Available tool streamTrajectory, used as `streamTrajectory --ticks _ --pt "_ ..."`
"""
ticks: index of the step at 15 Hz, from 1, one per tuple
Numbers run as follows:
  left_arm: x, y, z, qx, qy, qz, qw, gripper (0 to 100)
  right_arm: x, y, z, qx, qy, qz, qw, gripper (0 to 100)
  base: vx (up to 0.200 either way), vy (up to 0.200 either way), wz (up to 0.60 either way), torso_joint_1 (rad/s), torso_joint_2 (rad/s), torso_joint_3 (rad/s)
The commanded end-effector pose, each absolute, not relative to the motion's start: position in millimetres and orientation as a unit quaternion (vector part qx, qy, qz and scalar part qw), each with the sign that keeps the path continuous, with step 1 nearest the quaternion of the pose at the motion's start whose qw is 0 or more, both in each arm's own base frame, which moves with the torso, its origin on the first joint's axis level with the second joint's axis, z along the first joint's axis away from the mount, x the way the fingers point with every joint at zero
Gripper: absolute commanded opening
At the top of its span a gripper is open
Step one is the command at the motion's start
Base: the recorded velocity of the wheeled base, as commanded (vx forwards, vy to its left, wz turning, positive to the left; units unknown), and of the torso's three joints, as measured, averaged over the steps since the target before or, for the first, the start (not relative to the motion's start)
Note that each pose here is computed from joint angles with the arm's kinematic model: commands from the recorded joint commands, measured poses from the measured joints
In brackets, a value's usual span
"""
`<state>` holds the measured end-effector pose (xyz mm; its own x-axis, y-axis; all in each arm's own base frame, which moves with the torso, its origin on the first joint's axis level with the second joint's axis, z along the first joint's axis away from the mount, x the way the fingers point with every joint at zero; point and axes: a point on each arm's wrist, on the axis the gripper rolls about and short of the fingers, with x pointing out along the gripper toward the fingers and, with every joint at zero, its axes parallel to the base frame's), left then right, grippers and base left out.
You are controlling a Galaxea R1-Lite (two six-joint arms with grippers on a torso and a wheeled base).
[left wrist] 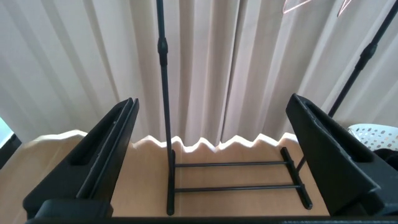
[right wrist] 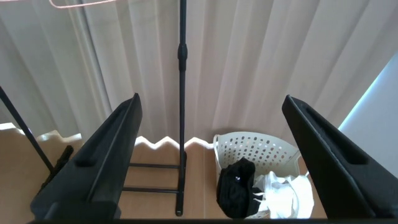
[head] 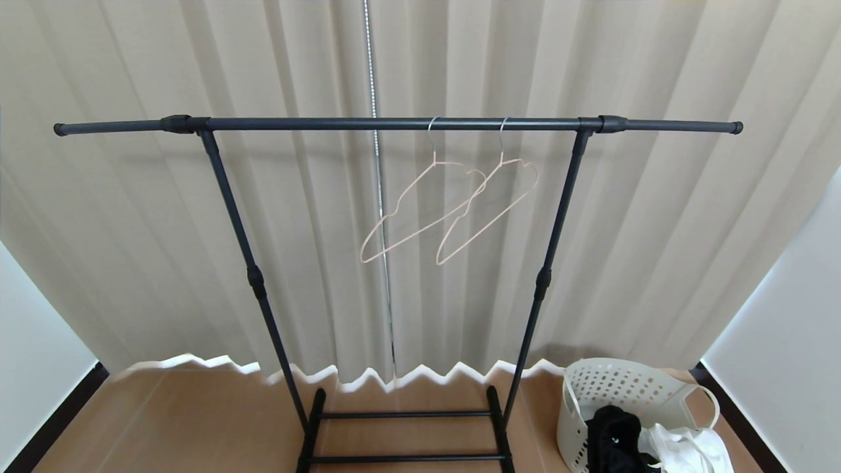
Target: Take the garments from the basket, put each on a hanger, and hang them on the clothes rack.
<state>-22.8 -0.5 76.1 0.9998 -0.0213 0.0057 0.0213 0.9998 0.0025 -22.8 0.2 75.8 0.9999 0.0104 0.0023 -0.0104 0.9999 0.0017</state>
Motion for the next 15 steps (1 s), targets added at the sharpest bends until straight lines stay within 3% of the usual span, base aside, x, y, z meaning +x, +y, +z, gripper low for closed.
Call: streamTrajectory --ticks 1,15 --pt "-22.8 -0.5 76.1 0.002 -0.003 -0.011 1.0 100 -22.7 0.2 75.8 0.001 -0.001 0.005 1.0 100 0.0 0.0 0.0 -0.159 0.4 0.237" --pt "-22.8 -0.5 76.1 0.001 -0.003 -0.011 1.0 100 -22.7 0.2 75.8 0.001 -0.001 0.005 1.0 100 0.0 0.0 0.0 -0.178 0.52 0.339"
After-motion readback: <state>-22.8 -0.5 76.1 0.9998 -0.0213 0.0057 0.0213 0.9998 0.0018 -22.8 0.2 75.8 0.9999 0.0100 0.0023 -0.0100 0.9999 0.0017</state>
